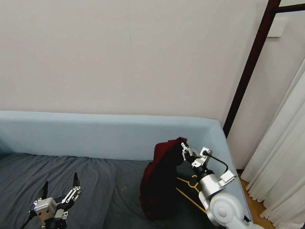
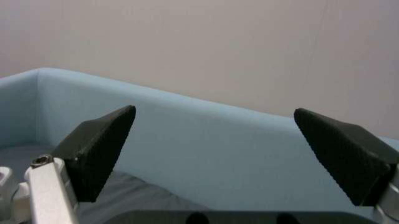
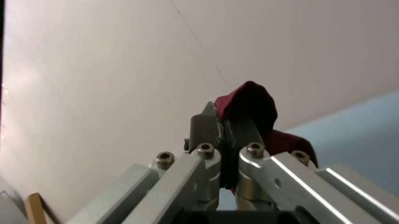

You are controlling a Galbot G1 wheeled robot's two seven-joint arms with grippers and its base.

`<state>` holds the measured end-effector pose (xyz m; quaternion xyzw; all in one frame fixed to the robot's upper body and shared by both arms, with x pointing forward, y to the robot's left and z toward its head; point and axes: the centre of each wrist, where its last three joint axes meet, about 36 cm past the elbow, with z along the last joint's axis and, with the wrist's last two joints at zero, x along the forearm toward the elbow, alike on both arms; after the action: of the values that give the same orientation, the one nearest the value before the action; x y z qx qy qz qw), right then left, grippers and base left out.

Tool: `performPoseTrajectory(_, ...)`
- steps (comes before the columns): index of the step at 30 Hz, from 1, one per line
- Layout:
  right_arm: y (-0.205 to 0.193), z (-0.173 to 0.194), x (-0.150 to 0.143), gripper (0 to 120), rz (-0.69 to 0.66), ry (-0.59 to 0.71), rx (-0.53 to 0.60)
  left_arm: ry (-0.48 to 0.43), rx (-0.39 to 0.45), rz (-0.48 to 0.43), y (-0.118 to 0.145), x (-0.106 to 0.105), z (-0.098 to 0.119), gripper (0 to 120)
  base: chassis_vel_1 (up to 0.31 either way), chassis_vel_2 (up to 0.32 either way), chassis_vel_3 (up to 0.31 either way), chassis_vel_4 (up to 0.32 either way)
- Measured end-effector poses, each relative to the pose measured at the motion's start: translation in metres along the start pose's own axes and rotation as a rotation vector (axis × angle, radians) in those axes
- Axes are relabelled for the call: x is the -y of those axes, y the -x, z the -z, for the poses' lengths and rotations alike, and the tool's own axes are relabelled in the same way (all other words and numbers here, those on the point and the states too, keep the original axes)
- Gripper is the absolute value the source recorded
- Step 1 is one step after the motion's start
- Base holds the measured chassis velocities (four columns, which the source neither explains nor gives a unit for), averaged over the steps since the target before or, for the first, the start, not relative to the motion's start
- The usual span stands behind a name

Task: Pick up the clothes from the sofa and hang them on the clothes hanger.

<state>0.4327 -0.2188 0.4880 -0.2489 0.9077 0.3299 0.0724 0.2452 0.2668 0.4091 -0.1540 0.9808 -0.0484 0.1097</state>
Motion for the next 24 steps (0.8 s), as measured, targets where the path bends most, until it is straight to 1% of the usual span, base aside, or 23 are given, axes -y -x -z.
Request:
performPoseTrajectory(2,0.017,0.028,-0.004,0,0.036,-0.038,0.034,0.000,0.000,-0.002,0.000,0.001,0.000,100,0.000,0.000,0.000,0.000)
performPoseTrajectory(3,0.017,0.028,-0.004,0,0.036,-0.038,0.034,0.000,0.000,-0.002,0.000,0.001,0.000,100,0.000,0.000,0.000,0.000)
performPoseTrajectory(7,0.042,0.068,-0.009,0,0.076,-0.081,0.074,-0.001,0.005,-0.001,0.001,0.001,0.001,100,0.000,0.000,0.000,0.000)
performPoseTrajectory(9,0.052,0.082,-0.009,0,0.082,-0.096,0.087,0.000,0.008,0.002,0.002,0.001,0.001,100,0.000,0.000,0.000,0.000)
performPoseTrajectory(10,0.052,0.082,-0.009,0,0.082,-0.096,0.087,0.000,0.008,0.002,0.002,0.001,0.001,100,0.000,0.000,0.000,0.000)
performPoseTrajectory(14,0.073,0.111,-0.012,0,0.097,-0.117,0.124,0.002,0.009,0.011,0.004,-0.001,-0.001,100,0.000,0.000,0.000,0.000)
performPoseTrajectory(15,0.073,0.111,-0.012,0,0.097,-0.117,0.124,0.002,0.009,0.011,0.004,-0.001,-0.001,100,0.000,0.000,0.000,0.000)
performPoseTrajectory(16,0.078,0.119,-0.013,0,0.103,-0.124,0.134,0.002,0.009,0.013,0.005,-0.002,-0.001,100,0.000,0.000,0.000,0.000)
performPoseTrajectory(19,0.094,0.150,-0.023,0,0.124,-0.148,0.180,-0.001,0.009,0.016,0.006,-0.002,-0.003,100,0.000,0.000,0.000,0.000)
performPoseTrajectory(20,0.094,0.150,-0.023,0,0.124,-0.148,0.180,-0.001,0.009,0.016,0.006,-0.002,-0.003,100,0.000,0.000,0.000,0.000)
performPoseTrajectory(24,0.112,0.193,-0.041,0,0.152,-0.190,0.243,-0.005,0.010,0.020,0.009,-0.001,-0.005,100,0.000,0.000,0.000,0.000)
